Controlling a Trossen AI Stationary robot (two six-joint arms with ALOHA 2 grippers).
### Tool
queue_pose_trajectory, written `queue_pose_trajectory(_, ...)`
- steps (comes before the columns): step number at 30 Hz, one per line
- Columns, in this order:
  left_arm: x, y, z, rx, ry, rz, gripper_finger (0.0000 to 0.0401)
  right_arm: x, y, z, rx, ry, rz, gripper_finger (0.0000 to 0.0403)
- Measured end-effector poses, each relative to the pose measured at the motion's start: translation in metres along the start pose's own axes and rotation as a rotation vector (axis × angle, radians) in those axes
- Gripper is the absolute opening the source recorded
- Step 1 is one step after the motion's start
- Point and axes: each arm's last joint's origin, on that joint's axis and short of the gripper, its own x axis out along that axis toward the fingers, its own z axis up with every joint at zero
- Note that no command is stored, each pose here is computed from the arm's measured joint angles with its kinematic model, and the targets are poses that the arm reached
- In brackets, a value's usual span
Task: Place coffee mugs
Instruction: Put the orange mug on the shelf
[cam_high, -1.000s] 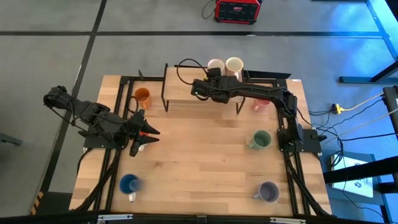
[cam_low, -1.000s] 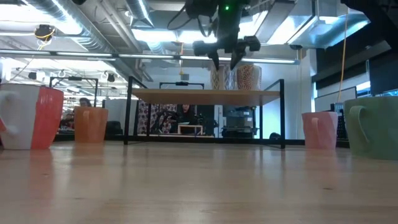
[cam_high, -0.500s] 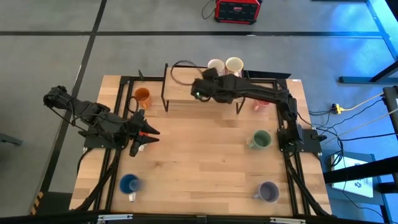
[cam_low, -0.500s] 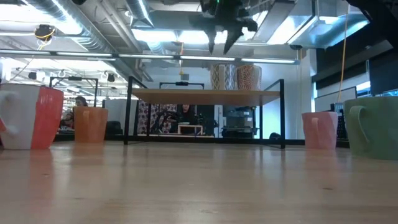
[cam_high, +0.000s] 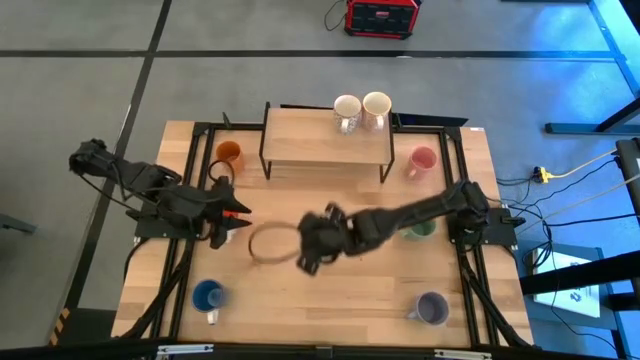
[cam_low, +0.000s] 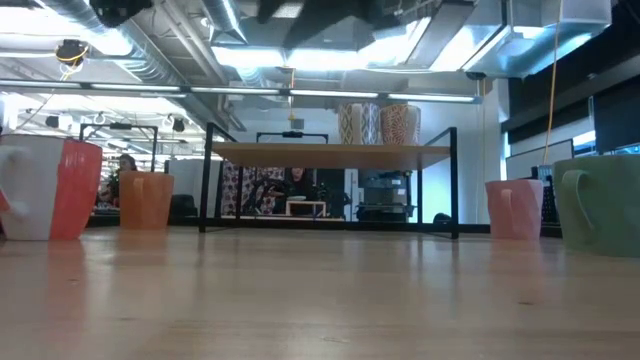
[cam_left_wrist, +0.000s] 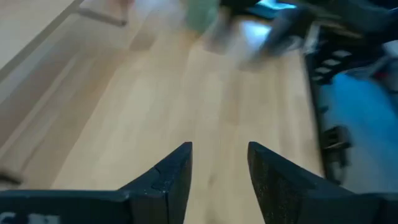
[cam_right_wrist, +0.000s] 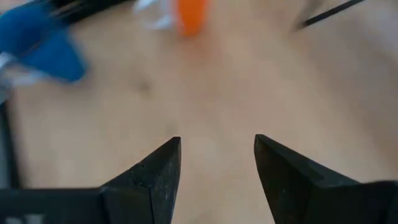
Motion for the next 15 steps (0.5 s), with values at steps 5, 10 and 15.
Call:
queue_pose_trajectory(5,0.015,0.010,-0.008,-0.043,0.174,0.092,0.0179,0.021,0.012,-0.032,0.004,0.052,0.090,0.0191)
queue_pose_trajectory(10,0.016,0.024,-0.010,-0.155,0.320,0.150,0.0180,0.023,0.004,-0.053,-0.009,0.098,0.080,0.0191)
queue_pose_trajectory(15,-0.002,0.038,0.003,-0.230,0.376,0.284,0.0178,0.007,-0.013,-0.060,-0.036,0.072,0.091,0.0191)
